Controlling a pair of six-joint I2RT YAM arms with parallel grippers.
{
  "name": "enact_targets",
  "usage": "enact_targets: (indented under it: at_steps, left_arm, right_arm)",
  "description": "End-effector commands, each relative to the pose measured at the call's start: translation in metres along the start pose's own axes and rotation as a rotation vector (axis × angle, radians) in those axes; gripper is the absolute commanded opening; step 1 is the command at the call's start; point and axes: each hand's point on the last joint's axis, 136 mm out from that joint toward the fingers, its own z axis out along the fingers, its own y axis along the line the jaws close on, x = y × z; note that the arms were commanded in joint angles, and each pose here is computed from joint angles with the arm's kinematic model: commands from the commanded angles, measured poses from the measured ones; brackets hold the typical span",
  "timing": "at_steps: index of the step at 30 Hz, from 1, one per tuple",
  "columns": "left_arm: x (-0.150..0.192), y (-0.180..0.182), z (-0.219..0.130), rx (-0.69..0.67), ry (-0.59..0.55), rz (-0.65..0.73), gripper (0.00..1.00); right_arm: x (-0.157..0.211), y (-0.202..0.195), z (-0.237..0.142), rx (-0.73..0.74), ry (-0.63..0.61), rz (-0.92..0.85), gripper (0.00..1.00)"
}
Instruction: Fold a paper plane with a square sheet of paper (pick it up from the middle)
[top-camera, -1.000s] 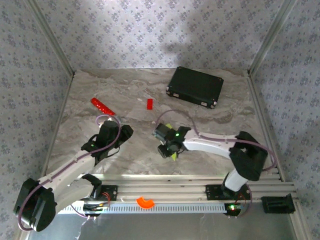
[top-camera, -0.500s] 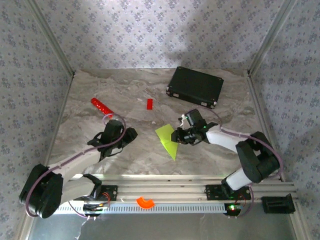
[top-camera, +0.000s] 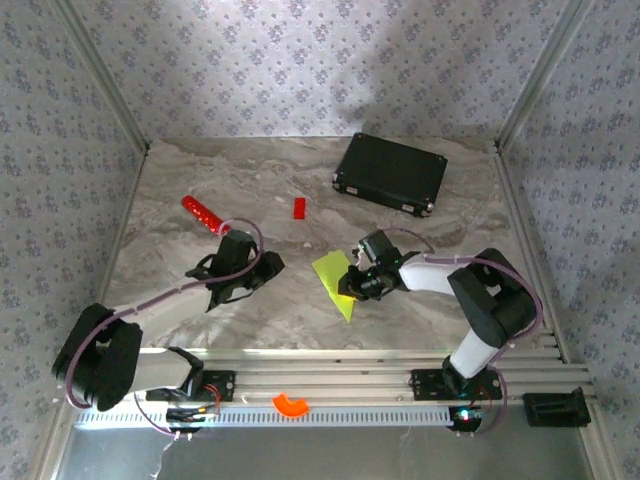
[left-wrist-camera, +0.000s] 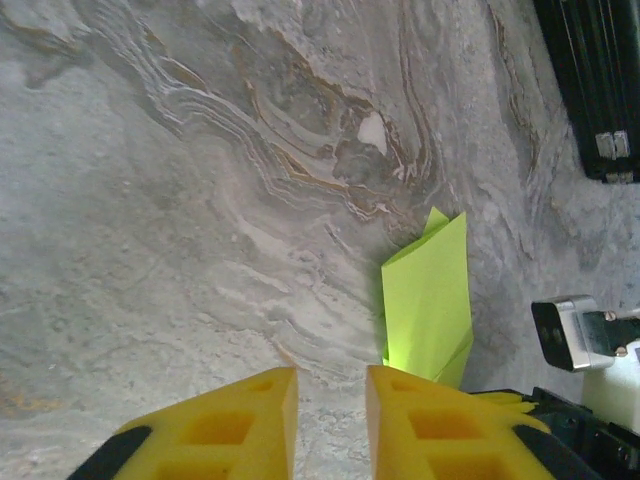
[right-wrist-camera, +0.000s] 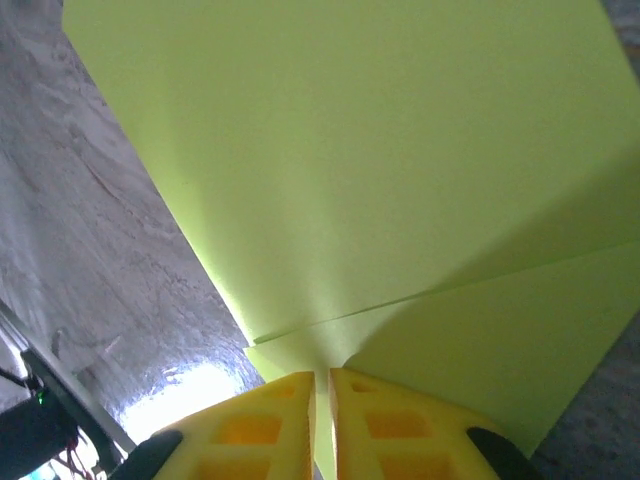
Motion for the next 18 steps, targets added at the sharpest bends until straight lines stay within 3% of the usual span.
enact_targets:
  at_steps: [1,8,13,16,18]
  left_arm:
    - [-0.001,-0.021,0.003,0.059,0.017,0.027,0.23]
    - [0.005,-0.03,0.013,0.074,0.056,0.039,0.2]
    - [0.014,-0.033,0.021,0.085,0.093,0.042,0.19]
    - [0.019,-0.043,0.027,0.13,0.115,0.044,0.2]
    - [0.023,-0.057,0.034,0.177,0.139,0.054,0.2]
  right_arm:
    - [0.003,-0.03,0.002,0.109,-0.089,0.161,0.11]
    - [-0.003,-0.039,-0.004,0.017,-0.313,0.384,0.06]
    - [-0.017,-0.025,-0.03,0.04,-0.469,0.326,0.06]
    - [-0.026,0.006,-0.056,-0.002,-0.511,0.199,0.1]
    - [-0.031,0.013,-0.084,0.111,-0.564,0.103,0.12]
